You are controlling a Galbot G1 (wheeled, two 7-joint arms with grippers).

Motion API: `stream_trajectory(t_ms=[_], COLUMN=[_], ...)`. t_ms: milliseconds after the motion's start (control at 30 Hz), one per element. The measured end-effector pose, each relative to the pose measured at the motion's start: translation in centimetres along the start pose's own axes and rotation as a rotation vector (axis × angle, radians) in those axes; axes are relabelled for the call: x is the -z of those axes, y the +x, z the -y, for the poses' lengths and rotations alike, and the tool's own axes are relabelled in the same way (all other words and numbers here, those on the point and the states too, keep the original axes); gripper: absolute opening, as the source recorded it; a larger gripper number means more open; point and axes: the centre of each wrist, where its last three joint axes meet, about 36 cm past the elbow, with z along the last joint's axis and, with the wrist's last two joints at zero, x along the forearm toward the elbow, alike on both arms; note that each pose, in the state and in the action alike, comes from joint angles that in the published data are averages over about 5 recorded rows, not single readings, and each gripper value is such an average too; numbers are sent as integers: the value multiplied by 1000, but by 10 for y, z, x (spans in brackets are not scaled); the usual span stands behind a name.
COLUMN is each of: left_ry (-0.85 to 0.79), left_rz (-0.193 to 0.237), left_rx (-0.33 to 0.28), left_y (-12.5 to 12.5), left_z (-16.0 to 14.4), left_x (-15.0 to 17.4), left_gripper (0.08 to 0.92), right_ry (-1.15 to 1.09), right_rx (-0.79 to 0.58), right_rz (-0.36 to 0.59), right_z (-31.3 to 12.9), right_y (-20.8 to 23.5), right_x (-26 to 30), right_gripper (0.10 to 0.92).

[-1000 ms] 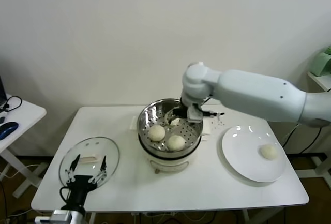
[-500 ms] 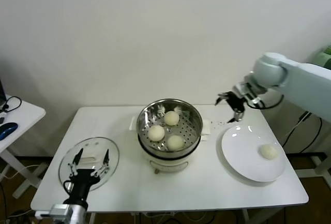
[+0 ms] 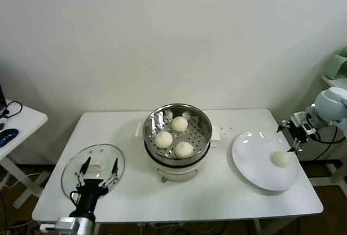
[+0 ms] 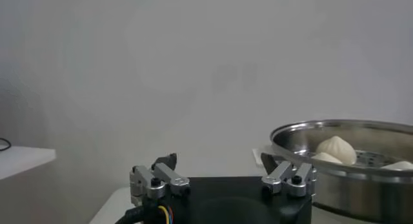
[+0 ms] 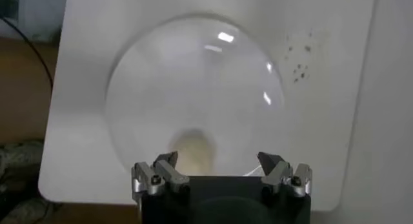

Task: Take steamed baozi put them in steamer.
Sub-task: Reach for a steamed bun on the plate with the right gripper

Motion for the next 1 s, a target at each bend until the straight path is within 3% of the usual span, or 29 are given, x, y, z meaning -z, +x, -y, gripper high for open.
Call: stream_trajectory(t_ms=[433,1000], left_ry=[-12,-22], left_rz=[-14,-25], left_rx=[18,29], left_y=[3,-7], left_z=[0,-4], left_x=[1,2], left_gripper=[823,823], right_ry=[-51,-83], right_rx=[38,106], right_rz=[-54,-37], right_z=[0,14], right_y=[-60,-118], right_x=[-34,-24], right_gripper=[823,823])
